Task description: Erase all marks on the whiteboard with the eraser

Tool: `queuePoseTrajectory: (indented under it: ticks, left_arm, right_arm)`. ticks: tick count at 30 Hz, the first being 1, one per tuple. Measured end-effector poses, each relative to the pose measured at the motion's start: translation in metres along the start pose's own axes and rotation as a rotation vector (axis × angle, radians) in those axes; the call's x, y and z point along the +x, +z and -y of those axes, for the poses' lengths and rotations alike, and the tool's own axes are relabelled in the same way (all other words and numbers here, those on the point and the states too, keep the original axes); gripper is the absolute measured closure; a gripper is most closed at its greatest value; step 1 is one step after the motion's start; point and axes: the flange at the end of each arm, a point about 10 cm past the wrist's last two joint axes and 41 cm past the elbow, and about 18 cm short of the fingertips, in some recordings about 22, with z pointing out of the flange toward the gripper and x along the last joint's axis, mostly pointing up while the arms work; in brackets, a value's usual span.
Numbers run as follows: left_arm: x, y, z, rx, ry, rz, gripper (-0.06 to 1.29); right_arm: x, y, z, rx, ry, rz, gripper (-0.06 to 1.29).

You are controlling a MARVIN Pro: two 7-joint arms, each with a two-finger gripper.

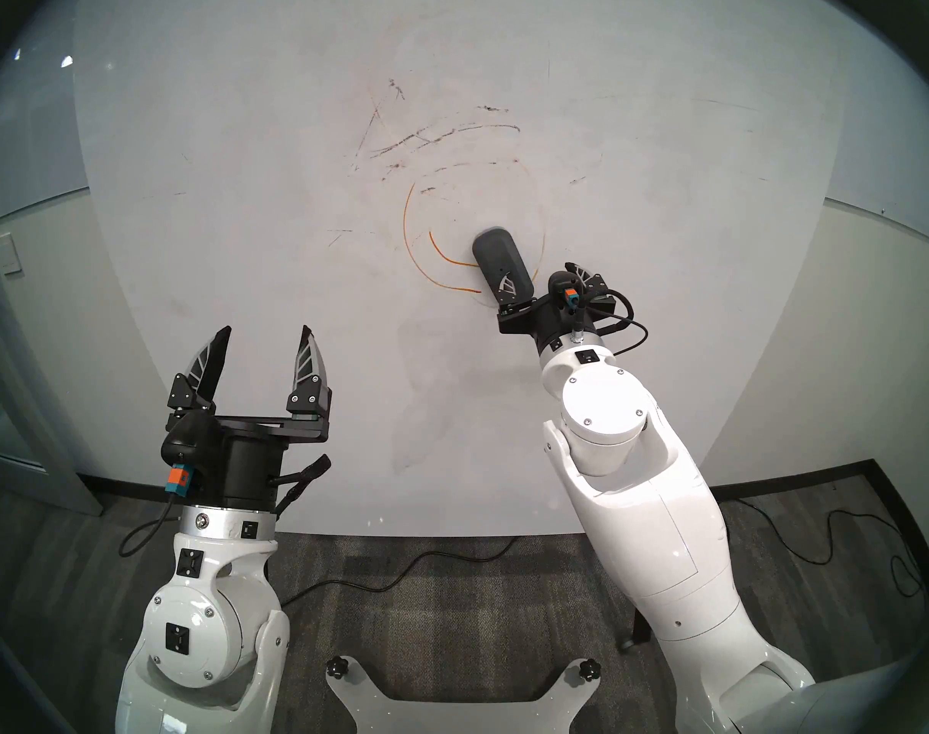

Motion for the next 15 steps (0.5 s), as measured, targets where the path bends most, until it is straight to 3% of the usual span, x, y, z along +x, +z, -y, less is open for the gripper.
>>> queuePoseTrajectory:
  ticks: [15]
  left_arm:
    - [0.0, 0.0, 0.0, 0.0, 0.0, 0.0, -0.02]
  right_arm:
    - [-0.004, -0.017, -0.084, -0.083, 0.011, 0.031, 0.01]
